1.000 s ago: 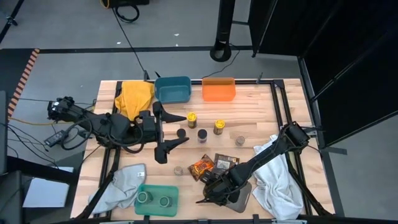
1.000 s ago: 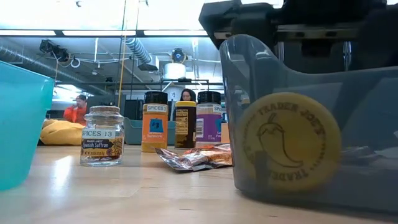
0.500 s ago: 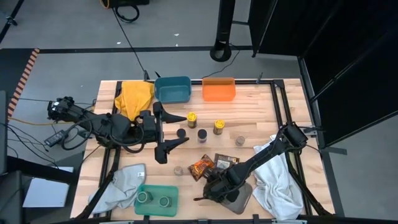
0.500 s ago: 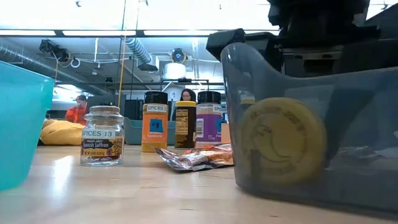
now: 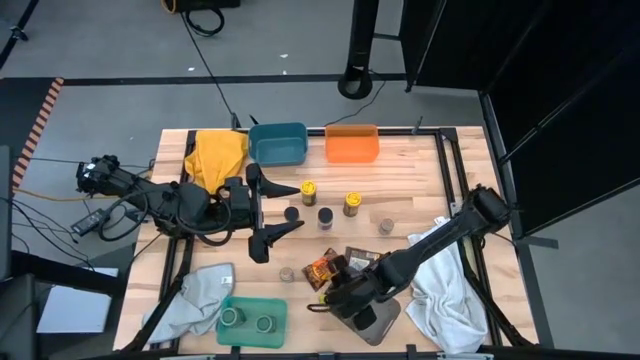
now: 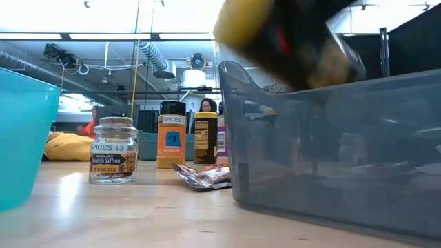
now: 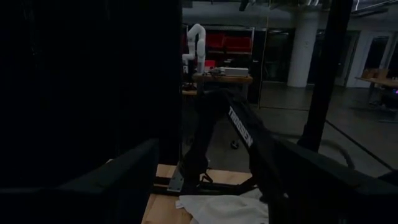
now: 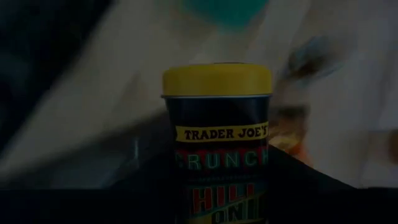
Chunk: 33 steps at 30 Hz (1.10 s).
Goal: Sort spices by type
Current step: Put the bottom right yellow seasoning bottle into the black bin
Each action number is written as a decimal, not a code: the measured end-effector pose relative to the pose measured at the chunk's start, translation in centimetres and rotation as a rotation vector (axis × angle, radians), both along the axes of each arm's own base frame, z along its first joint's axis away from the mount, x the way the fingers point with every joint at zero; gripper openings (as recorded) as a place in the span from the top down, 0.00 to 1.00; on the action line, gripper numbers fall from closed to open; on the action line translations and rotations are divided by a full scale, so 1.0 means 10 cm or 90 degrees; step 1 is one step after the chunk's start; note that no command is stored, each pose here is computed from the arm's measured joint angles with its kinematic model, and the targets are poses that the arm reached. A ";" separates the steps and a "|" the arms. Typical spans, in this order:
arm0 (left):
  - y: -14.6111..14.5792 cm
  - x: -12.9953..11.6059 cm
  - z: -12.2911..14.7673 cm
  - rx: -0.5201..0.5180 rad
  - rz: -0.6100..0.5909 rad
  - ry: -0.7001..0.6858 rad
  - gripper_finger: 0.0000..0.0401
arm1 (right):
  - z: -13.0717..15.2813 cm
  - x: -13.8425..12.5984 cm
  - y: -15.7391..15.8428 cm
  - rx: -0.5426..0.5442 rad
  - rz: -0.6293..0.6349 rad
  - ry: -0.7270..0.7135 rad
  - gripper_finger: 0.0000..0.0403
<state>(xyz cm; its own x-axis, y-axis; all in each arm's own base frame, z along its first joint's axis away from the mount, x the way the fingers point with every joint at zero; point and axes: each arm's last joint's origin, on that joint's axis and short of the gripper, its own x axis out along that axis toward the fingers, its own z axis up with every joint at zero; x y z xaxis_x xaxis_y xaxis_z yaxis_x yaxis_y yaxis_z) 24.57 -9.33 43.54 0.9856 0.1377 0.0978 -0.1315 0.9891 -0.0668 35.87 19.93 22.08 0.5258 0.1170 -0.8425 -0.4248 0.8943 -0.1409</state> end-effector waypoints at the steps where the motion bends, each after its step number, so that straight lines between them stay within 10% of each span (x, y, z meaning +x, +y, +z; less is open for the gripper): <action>1: 0.00 0.00 0.00 0.000 0.000 0.000 0.20 | 0.08 0.00 0.00 0.015 -0.013 -0.025 0.56; 8: 0.00 0.00 0.00 0.001 0.001 0.000 0.20 | 0.40 -0.07 -0.09 0.116 -0.136 -0.195 0.56; 18: 0.00 0.00 0.00 0.017 0.009 0.003 0.20 | 0.11 -0.65 -0.21 0.367 -0.332 -0.520 0.56; 33: 0.01 0.00 -0.01 0.017 0.021 0.007 0.20 | -0.49 -1.00 -0.26 0.321 -0.451 -0.505 0.54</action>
